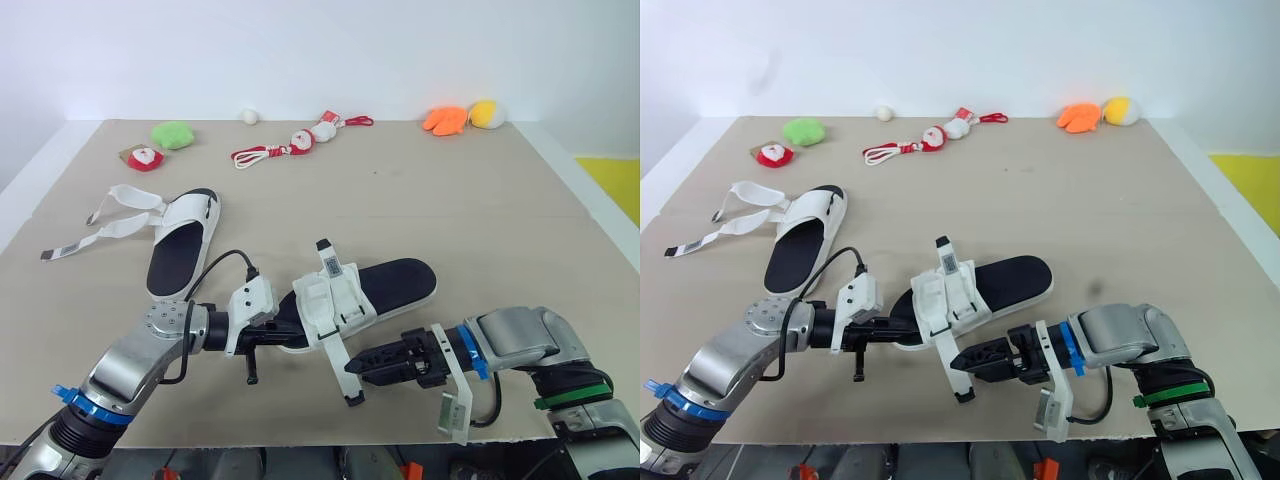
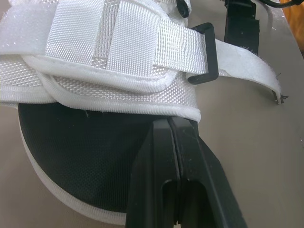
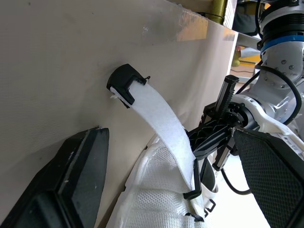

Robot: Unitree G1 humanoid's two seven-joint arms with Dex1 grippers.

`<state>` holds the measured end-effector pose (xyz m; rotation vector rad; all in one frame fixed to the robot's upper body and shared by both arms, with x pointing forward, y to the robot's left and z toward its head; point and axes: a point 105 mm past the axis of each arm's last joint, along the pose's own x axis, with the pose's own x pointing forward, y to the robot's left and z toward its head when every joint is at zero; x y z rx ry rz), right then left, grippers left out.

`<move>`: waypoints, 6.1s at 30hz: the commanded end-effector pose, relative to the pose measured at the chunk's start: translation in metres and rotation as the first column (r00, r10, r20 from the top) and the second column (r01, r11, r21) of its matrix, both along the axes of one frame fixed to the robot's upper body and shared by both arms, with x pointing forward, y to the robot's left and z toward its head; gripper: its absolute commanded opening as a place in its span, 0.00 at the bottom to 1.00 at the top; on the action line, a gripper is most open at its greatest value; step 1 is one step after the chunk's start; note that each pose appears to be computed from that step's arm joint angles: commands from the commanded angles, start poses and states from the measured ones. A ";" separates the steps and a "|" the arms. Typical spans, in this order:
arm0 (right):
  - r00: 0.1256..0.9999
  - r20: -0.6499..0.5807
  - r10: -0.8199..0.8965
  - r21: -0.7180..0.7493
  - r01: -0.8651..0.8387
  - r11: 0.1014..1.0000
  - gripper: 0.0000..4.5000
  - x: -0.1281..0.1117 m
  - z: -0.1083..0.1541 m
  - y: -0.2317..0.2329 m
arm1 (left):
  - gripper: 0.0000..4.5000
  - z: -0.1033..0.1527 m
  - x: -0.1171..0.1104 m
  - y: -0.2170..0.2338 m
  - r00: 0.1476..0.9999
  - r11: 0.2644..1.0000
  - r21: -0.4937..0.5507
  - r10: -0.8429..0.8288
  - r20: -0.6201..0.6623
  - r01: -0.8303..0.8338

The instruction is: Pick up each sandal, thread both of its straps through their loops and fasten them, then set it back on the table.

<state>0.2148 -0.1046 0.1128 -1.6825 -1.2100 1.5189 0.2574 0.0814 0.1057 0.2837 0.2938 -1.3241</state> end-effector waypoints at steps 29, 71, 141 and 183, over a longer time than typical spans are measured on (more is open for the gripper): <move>0.408 -0.900 -0.152 -0.046 0.258 0.965 0.01 0.002 0.113 0.046 | 0.00 -0.009 0.000 0.006 1.000 0.999 0.046 -0.001 -0.022 0.002; -0.319 -0.883 -0.345 -0.469 0.644 0.605 0.01 0.091 0.087 0.030 | 0.00 -0.008 -0.003 -0.001 0.999 0.999 0.037 -0.029 -0.027 0.030; -0.122 -0.844 -0.522 -0.373 0.833 0.408 0.74 0.126 0.085 0.040 | 0.00 -0.010 -0.008 -0.008 0.998 1.000 0.007 -0.028 -0.048 0.029; 0.925 -0.075 -0.373 0.147 0.380 0.913 1.00 0.093 0.081 -0.039 | 0.97 0.060 0.013 0.020 0.972 0.963 -0.189 0.212 0.102 -0.190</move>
